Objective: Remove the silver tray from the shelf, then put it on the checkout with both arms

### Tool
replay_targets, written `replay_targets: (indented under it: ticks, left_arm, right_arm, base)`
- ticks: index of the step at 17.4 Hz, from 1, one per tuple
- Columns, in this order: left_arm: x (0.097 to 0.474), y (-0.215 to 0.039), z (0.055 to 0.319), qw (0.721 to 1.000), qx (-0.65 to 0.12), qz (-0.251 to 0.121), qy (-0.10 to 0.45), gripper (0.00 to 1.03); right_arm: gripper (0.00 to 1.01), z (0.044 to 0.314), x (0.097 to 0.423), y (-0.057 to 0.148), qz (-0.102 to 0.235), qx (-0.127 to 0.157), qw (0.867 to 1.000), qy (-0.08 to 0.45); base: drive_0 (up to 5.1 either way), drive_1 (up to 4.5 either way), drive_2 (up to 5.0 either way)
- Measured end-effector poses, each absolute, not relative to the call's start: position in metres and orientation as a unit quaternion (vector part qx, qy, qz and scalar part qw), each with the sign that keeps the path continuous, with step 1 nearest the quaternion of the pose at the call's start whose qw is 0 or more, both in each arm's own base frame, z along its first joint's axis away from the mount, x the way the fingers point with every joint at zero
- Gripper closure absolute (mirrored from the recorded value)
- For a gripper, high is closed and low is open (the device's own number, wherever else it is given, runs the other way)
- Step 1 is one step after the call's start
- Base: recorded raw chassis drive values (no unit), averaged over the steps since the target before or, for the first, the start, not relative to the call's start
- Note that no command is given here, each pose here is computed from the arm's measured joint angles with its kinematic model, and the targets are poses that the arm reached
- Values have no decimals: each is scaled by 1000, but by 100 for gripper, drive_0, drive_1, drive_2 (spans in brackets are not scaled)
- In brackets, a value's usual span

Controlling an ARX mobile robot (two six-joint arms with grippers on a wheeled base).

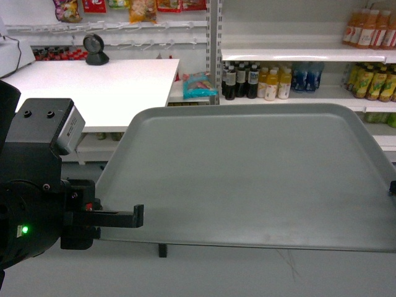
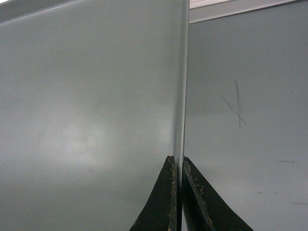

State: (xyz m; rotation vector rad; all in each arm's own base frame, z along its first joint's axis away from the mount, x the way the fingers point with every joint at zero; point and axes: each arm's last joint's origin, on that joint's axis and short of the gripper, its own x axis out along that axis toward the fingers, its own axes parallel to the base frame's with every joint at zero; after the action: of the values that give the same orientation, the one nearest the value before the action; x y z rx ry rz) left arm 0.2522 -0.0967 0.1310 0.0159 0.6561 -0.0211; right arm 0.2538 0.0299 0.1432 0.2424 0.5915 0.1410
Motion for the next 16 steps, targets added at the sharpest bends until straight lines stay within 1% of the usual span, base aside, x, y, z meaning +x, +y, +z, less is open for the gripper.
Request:
replay_targets:
  ticks: [16]
  left_arm:
    - [252,-97,131,946,8,-10,323,100]
  right_arm:
    - [99,143,254,30,70,119,947,291]
  base:
    - [-498,248,248]
